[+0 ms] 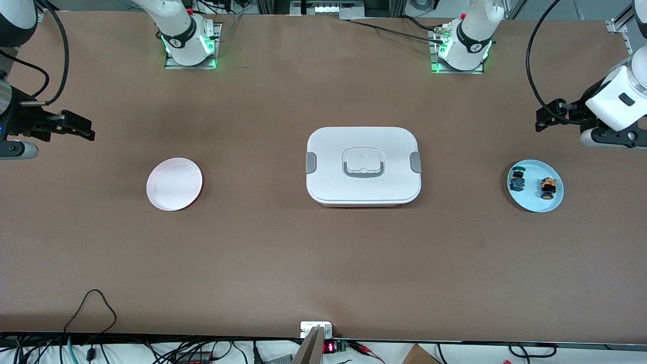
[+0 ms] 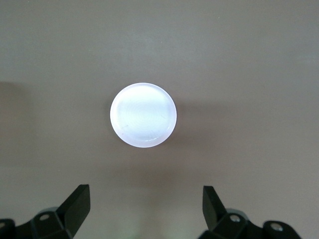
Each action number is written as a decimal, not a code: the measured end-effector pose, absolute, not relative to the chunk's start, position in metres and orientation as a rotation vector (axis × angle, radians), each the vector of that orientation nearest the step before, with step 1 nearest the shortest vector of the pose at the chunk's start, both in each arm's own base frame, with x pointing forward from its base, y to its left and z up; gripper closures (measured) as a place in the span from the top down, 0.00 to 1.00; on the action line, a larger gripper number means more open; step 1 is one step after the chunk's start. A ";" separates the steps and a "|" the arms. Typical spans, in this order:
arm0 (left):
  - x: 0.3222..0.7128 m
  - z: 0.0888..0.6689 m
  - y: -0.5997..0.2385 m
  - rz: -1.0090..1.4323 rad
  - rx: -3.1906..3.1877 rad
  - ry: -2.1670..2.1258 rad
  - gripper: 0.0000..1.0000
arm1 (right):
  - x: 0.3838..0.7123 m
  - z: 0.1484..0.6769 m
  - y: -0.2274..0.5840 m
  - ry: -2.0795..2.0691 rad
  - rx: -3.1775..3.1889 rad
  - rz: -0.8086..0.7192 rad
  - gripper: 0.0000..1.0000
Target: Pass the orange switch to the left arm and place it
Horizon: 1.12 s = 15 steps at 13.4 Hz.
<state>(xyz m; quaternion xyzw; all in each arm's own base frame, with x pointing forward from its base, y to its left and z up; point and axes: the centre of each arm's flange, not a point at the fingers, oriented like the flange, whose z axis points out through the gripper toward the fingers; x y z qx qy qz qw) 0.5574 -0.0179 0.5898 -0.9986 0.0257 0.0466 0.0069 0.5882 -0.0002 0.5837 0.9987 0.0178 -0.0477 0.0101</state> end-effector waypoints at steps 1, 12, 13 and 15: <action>0.557 0.590 -0.018 0.145 -3.123 0.063 1.00 | 0.588 0.584 0.000 0.056 3.117 -0.150 1.00; 0.559 0.589 -0.008 0.142 -3.124 0.019 1.00 | 0.588 0.583 -0.003 0.048 3.117 -0.154 1.00; 0.559 0.589 -0.008 0.141 -3.124 0.020 1.00 | 0.588 0.583 -0.003 0.048 3.117 -0.158 1.00; 0.560 0.592 -0.009 0.141 -3.124 0.022 1.00 | 0.587 0.583 -0.003 0.046 3.117 -0.161 1.00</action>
